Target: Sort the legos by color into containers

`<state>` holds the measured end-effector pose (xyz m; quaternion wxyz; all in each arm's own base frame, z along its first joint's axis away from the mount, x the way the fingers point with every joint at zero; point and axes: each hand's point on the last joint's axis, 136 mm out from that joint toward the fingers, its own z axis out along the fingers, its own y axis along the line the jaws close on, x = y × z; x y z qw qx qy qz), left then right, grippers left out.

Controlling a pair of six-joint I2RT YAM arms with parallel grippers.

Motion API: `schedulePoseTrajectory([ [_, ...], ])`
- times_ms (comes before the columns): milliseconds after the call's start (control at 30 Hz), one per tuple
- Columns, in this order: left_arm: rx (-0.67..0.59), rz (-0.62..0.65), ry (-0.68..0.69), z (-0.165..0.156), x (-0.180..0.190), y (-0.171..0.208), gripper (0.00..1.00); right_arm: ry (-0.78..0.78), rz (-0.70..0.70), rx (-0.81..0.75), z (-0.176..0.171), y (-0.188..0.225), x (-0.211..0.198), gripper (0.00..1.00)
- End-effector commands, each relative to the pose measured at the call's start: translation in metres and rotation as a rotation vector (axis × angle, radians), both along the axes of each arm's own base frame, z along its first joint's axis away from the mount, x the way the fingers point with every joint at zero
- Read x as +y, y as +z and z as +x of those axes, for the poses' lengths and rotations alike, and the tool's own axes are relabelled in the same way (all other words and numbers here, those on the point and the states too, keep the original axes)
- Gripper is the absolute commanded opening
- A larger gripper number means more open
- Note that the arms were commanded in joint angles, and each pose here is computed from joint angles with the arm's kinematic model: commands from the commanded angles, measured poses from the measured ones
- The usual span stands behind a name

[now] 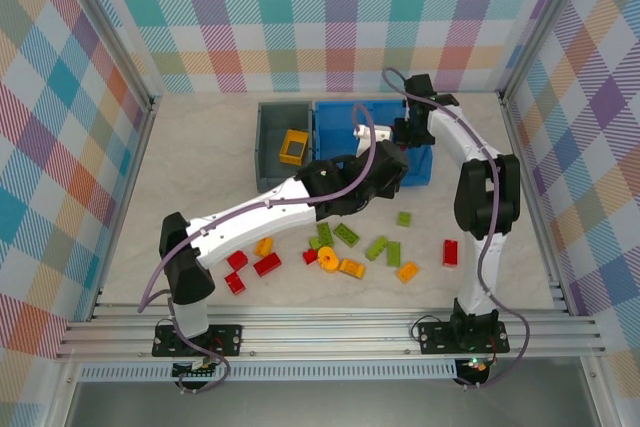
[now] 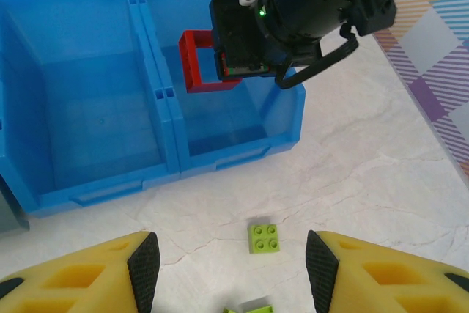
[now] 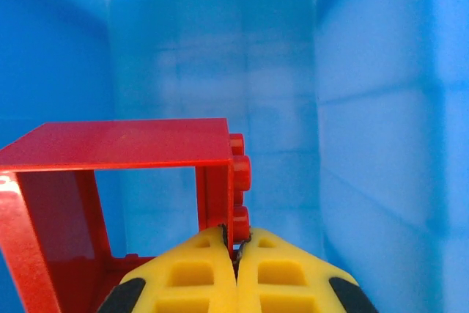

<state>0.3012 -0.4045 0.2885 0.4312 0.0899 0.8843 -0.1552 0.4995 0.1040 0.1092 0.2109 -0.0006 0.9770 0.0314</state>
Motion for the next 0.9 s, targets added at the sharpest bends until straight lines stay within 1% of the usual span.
schedulePoseTrajectory([
  [0,-0.013,0.011,0.031,0.006,0.011,0.002,0.57,0.059,0.017,0.021,0.008,-0.009,0.012,0.00],
  [167,0.008,0.024,0.047,0.000,0.023,-0.011,0.57,0.072,0.048,0.028,0.028,-0.023,0.022,0.00],
  [233,0.017,0.029,0.059,-0.003,0.030,-0.016,0.57,0.072,0.049,0.033,0.034,-0.026,0.024,0.03],
  [400,0.057,0.040,0.088,-0.015,0.053,-0.033,0.53,0.087,0.067,0.025,0.040,-0.027,0.029,0.17],
  [467,0.082,0.055,0.105,-0.020,0.064,-0.043,0.52,0.089,0.073,0.015,0.039,-0.021,0.029,0.23],
  [533,0.115,0.069,0.128,-0.024,0.076,-0.054,0.52,0.091,0.081,-0.005,0.036,-0.008,0.030,0.30],
  [600,0.169,0.075,0.165,-0.027,0.089,-0.068,0.53,0.094,0.093,-0.048,0.032,0.013,0.031,0.37],
  [633,0.188,0.071,0.179,-0.028,0.094,-0.074,0.53,0.097,0.099,-0.066,0.030,0.023,0.031,0.39],
  [733,0.253,0.079,0.212,-0.028,0.111,-0.096,0.53,0.095,0.105,-0.130,0.016,0.063,0.030,0.40],
  [800,0.309,0.104,0.240,-0.030,0.125,-0.114,0.54,0.099,0.115,-0.179,-0.003,0.093,0.032,0.43],
  [867,0.374,0.103,0.267,-0.033,0.136,-0.133,0.55,0.105,0.122,-0.222,-0.028,0.118,0.035,0.46],
])
